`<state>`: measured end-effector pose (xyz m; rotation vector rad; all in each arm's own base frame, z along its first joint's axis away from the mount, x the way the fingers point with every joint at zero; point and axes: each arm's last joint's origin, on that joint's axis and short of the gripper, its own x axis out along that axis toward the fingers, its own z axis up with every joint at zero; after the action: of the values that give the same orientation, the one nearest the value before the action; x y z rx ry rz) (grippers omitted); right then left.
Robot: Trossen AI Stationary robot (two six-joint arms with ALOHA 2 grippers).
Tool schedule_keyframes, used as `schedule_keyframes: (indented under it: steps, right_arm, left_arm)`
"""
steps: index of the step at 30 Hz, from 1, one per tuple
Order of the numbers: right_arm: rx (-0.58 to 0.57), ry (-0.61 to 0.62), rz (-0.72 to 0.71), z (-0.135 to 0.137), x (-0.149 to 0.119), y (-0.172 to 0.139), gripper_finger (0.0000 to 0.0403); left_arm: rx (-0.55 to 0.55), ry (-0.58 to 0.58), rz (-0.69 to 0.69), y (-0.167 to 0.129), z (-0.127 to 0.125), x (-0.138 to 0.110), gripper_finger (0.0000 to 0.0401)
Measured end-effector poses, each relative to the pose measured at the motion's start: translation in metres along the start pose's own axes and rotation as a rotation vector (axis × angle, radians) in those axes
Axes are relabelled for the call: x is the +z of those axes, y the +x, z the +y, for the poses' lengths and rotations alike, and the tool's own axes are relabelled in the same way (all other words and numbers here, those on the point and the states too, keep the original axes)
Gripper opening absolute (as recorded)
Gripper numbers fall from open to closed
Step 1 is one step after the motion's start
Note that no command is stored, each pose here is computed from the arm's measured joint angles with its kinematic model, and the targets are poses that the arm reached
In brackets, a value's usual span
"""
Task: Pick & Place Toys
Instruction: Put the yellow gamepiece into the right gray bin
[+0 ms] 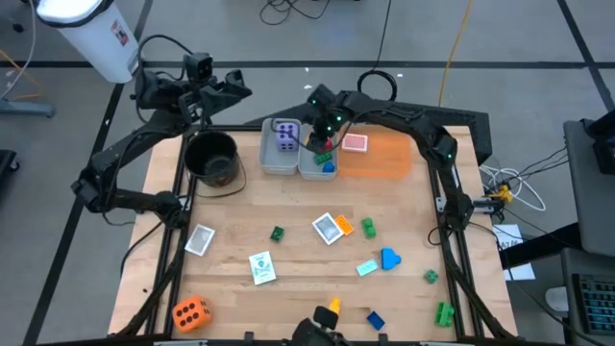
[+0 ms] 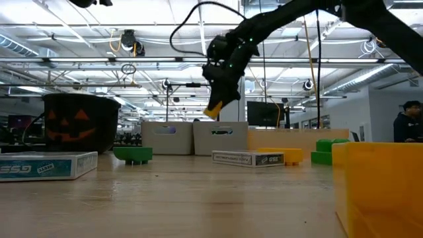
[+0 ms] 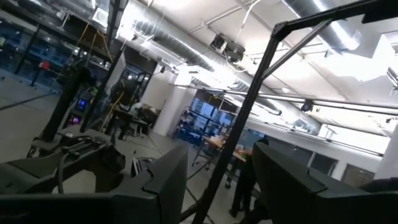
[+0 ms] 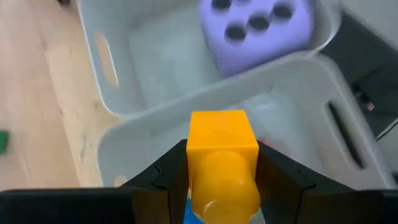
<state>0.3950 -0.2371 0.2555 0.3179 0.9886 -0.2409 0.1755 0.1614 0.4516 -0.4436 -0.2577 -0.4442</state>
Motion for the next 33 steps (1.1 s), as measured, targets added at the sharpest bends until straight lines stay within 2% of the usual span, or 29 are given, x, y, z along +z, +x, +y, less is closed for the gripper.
schedule_keyframes:
  steps: [4,10,18,23,27,33]
  right_arm:
    - [0.005,-0.004,0.027,0.002,-0.002,0.015,0.0139]
    - [-0.053,-0.049,0.068,0.009,-0.005,0.03,0.0139]
    - [-0.037,-0.092,0.12,0.018,-0.01,0.032,0.0139]
    - [-0.032,-0.169,0.239,0.031,-0.02,0.033,0.0139]
    - [-0.08,-0.235,0.208,0.041,-0.016,0.036,0.0139]
    - [-0.071,-0.222,0.233,0.042,-0.019,0.035,0.0139]
  left_arm:
    - [0.017,-0.016,0.016,0.001,0.004,-0.003,0.0186]
    - [0.028,-0.042,0.04,0.001,0.007,-0.005,0.0186]
    - [0.029,-0.042,0.04,0.001,0.007,-0.005,0.0186]
    - [0.029,-0.033,0.047,0.001,0.008,-0.006,0.0186]
    - [0.05,-0.045,0.061,0.001,0.012,-0.008,0.0186]
    - [0.082,-0.064,0.081,0.001,0.017,-0.012,0.0186]
